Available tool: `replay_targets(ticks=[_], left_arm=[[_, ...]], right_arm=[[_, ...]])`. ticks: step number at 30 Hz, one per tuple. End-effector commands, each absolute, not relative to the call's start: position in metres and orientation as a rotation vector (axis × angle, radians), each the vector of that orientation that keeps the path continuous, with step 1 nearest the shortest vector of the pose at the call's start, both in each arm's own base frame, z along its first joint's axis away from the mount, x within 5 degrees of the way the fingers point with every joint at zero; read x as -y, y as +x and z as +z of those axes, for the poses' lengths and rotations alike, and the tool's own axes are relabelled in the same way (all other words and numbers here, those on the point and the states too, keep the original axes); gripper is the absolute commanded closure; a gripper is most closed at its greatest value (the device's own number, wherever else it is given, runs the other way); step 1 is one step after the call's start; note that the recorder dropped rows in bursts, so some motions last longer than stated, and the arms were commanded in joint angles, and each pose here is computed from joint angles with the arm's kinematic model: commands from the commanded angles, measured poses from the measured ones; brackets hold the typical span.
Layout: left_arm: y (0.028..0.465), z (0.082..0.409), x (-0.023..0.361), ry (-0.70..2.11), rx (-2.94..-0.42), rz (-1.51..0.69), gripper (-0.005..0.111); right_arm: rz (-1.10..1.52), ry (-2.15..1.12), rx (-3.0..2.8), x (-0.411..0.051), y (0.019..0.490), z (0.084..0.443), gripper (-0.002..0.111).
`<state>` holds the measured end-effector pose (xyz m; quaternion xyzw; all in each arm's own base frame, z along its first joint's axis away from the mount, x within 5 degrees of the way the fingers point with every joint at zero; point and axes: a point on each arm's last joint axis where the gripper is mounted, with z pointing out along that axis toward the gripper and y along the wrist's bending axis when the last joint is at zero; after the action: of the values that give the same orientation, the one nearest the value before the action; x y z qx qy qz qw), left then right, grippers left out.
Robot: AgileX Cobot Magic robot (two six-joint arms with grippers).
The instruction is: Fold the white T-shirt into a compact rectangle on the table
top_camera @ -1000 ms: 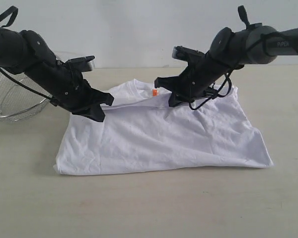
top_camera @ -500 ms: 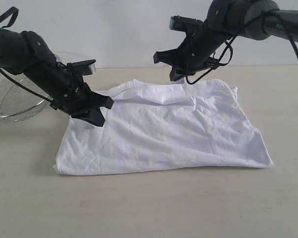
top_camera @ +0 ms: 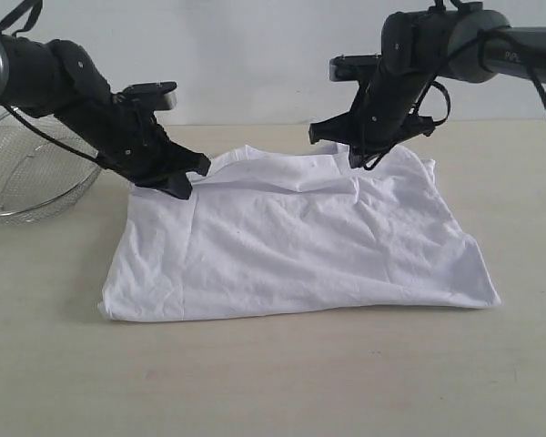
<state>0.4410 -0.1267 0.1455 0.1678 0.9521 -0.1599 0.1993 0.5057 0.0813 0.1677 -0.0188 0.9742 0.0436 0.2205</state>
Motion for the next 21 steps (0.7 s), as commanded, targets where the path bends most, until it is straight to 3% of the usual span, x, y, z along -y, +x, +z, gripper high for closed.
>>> replay_targets(ticks=[1, 11, 21], left_arm=[[0.446, 0.132, 0.126, 0.458, -2.689, -0.434, 0.102], [0.459, 0.136, 0.121, 0.459, -2.626, -0.321, 0.102], [0.499, 0.128, 0.124, 0.439, -2.569, -0.225, 0.102]], right_arm=[[0.072, 0.045, -2.695, -0.063, 0.512, 0.15, 0.108], [0.089, 0.12, -2.633, -0.051, 0.521, 0.142, 0.108], [0.079, 0.1, -2.661, -0.05, 0.518, 0.142, 0.108]])
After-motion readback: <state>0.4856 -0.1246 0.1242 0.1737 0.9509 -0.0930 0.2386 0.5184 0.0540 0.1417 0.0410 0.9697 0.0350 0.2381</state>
